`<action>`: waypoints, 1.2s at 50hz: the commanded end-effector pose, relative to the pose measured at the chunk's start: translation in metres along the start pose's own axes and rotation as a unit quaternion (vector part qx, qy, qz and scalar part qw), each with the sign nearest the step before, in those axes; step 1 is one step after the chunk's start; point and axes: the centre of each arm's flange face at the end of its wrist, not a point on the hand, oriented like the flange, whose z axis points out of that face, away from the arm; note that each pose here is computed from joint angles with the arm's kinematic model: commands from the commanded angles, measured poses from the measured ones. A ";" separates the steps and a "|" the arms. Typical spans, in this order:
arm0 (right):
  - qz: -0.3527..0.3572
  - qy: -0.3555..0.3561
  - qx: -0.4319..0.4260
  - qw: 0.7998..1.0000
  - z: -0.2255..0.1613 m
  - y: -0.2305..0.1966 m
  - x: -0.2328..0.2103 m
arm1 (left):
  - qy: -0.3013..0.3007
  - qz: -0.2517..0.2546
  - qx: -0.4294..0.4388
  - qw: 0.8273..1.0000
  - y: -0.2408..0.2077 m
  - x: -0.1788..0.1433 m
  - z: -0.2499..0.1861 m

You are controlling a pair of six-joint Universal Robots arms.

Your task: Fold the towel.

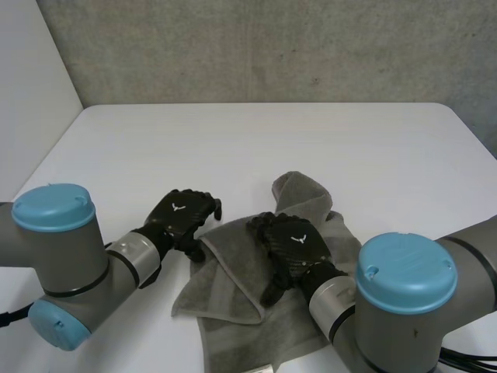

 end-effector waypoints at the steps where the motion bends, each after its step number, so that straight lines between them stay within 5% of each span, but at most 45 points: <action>1: 0.047 -0.016 -0.014 0.999 0.003 0.013 -0.013 | 0.000 0.003 -0.001 1.000 0.003 -0.001 0.007; 19: 0.065 -0.015 0.020 0.998 0.014 0.021 -0.029 | 0.007 0.004 0.015 1.000 -0.010 0.003 0.007; 32: 0.027 0.026 0.113 0.993 0.044 -0.027 0.011 | -0.012 -0.004 0.095 0.995 -0.065 -0.011 0.000; 40: -0.098 0.040 0.217 0.970 0.064 -0.143 0.030 | -0.045 -0.022 0.196 0.979 -0.148 -0.030 0.005; 42: -0.156 0.019 0.276 0.948 0.055 -0.211 0.018 | -0.064 -0.030 0.255 0.964 -0.199 -0.037 -0.002; 46: -0.210 -0.022 0.346 0.914 0.037 -0.269 0.001 | -0.075 -0.037 0.325 0.942 -0.252 -0.041 -0.020; 48: -0.251 -0.076 0.399 0.879 0.014 -0.304 -0.017 | -0.077 -0.037 0.362 0.928 -0.276 -0.040 -0.033; 50: -0.262 -0.101 0.402 0.871 0.006 -0.308 -0.022 | -0.077 -0.030 0.409 0.909 -0.307 -0.036 -0.057; 54: -0.278 -0.143 0.382 0.870 -0.005 -0.300 -0.031 | -0.077 -0.024 0.420 0.904 -0.314 -0.033 -0.070; 60: -0.303 -0.160 0.247 0.906 0.013 -0.231 -0.013 | -0.065 -0.040 0.333 0.940 -0.257 -0.028 -0.055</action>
